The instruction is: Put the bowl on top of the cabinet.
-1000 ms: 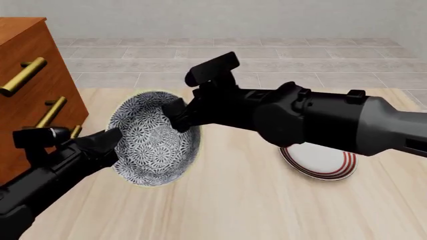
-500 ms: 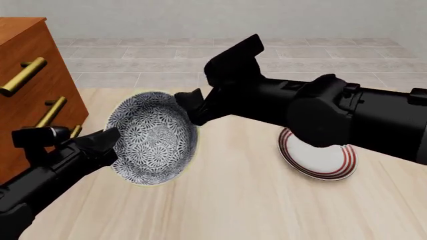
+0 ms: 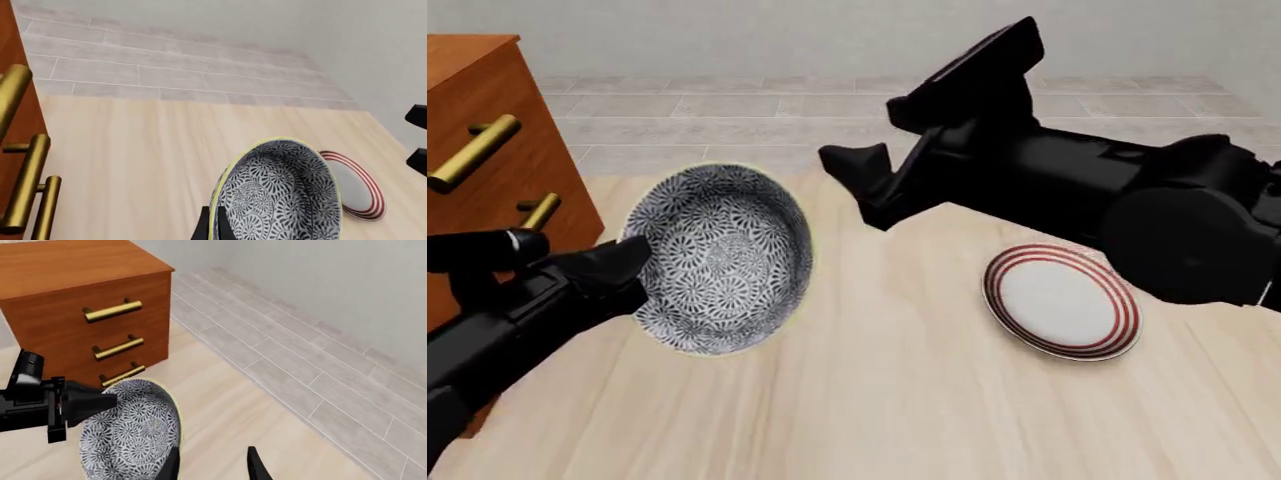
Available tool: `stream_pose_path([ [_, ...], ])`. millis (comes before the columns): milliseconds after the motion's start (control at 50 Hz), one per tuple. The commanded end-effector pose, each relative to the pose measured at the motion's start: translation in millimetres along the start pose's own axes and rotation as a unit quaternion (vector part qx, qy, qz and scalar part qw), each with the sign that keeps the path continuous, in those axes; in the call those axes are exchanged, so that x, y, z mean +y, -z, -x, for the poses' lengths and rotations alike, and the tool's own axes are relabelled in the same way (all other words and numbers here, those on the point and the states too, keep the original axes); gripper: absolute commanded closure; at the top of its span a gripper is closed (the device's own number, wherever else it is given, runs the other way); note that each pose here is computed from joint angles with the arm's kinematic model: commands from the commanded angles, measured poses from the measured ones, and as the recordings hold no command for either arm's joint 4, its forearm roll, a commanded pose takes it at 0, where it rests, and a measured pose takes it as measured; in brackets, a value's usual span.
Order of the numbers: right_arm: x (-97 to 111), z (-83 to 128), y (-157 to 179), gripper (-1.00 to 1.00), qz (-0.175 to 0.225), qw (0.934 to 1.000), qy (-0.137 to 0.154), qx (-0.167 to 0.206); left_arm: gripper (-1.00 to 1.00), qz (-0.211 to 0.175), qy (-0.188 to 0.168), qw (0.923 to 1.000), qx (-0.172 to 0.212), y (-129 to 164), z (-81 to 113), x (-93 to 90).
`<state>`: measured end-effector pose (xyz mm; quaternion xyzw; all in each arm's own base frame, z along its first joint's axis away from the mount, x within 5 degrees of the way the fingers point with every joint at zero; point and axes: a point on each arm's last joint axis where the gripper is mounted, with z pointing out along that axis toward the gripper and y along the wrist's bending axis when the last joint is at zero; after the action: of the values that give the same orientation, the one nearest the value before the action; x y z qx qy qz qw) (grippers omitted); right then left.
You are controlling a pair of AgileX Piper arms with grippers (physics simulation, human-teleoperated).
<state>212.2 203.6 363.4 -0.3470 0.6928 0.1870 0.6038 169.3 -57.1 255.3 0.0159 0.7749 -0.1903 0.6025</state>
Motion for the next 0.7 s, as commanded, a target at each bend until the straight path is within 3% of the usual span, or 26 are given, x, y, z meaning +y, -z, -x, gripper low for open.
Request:
stream_pose_path([
  [20, -8, 7, 12, -1.00, -0.014, 0.9998, 0.001, -0.014, 1.00, 0.010, -0.017, 0.9995, -0.025, 13, 30.7, -3.4],
  [320, -2, 8, 21, -1.00, -0.005, 0.9998, 0.008, -0.018, 1.00, 0.018, -0.042, 0.9975, -0.055, 30, 69.6, -10.0],
  [700, -1, -7, 2, -1.00, -0.004, 0.9999, -0.016, 0.001, 1.00, 0.011, -0.066, 0.9933, -0.095, 67, 116.3, -25.4],
])
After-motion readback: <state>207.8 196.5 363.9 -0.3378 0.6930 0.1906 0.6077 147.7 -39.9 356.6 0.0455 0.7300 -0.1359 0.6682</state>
